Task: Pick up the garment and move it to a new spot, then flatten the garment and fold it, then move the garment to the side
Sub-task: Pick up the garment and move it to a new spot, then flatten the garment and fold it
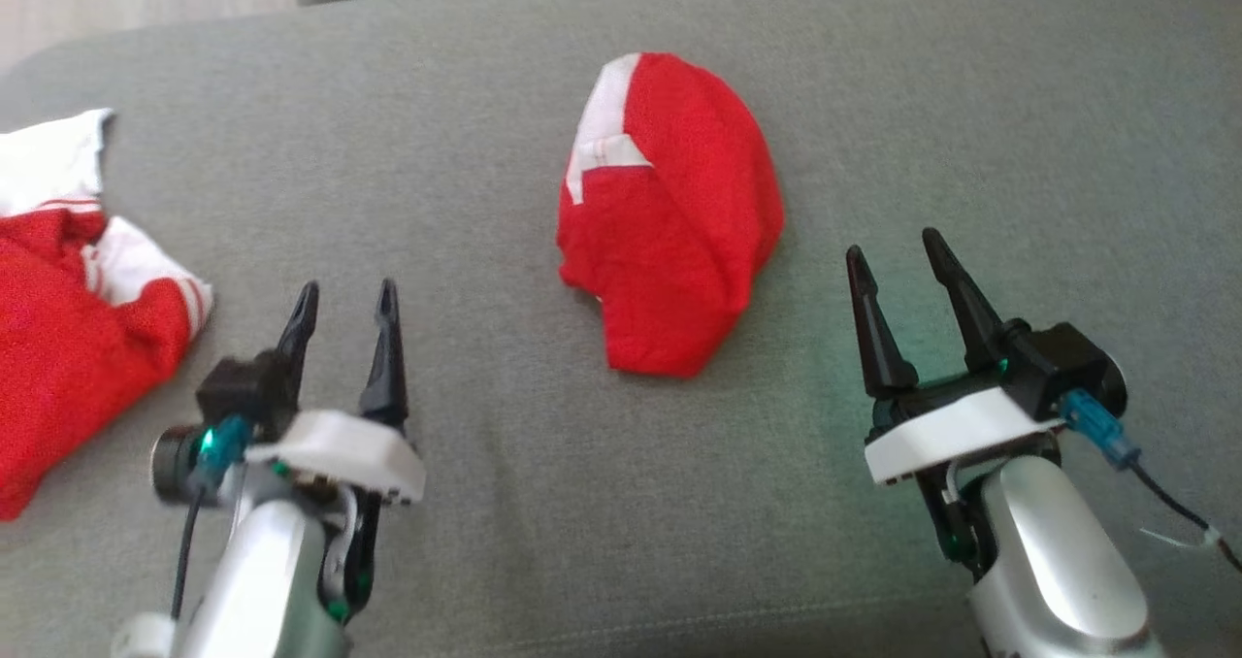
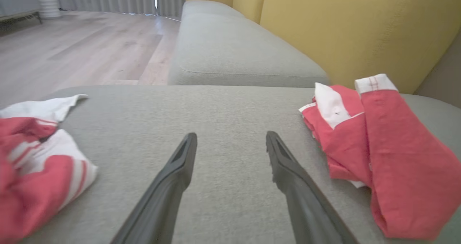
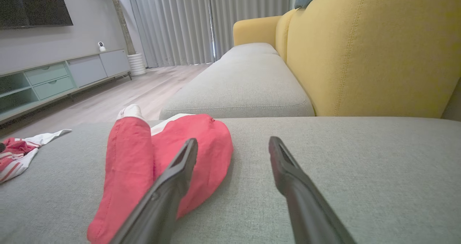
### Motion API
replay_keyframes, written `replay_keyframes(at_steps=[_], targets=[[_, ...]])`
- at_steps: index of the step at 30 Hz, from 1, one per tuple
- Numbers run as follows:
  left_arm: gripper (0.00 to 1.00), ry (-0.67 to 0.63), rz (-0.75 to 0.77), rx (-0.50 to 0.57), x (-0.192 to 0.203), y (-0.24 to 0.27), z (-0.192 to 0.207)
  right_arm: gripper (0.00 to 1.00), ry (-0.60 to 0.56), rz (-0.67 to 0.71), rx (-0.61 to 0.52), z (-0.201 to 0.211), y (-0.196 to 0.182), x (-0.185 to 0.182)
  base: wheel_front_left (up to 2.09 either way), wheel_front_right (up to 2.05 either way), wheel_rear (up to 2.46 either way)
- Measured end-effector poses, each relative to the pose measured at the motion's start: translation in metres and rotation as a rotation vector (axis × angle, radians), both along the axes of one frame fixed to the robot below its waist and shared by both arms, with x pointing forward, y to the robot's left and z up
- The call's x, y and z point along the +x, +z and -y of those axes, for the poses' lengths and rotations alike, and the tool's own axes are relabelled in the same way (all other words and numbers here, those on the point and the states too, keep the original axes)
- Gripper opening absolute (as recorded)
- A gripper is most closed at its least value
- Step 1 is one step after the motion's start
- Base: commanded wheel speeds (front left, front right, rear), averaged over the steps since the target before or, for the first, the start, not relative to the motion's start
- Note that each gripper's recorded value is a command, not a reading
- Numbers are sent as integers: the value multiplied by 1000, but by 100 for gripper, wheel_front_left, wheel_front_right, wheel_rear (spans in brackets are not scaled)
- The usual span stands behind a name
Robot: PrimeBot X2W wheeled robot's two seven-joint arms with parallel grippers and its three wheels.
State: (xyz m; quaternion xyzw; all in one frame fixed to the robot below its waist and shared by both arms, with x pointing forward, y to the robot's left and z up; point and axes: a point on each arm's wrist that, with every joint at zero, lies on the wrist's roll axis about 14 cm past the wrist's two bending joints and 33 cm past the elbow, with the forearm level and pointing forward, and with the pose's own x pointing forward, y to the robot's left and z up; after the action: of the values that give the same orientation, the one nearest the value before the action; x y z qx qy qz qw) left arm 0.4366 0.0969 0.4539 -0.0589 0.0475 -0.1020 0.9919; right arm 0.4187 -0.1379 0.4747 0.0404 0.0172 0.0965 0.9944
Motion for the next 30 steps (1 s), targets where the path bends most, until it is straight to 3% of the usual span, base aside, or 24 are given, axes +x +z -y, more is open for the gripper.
replay_keyframes(at_steps=[10,23,30], targets=[[100,139,12,42,-48,4,-48,100,12,-12,4,-6,-1,-20,0,0,0],[100,159,-11,56,-80,-3,-56,100,11,-45,11,-7,-12,-35,0,0,0],[100,151,-31,32,-80,-8,-52,100,115,-80,0,-40,-24,-24,0,0,0]])
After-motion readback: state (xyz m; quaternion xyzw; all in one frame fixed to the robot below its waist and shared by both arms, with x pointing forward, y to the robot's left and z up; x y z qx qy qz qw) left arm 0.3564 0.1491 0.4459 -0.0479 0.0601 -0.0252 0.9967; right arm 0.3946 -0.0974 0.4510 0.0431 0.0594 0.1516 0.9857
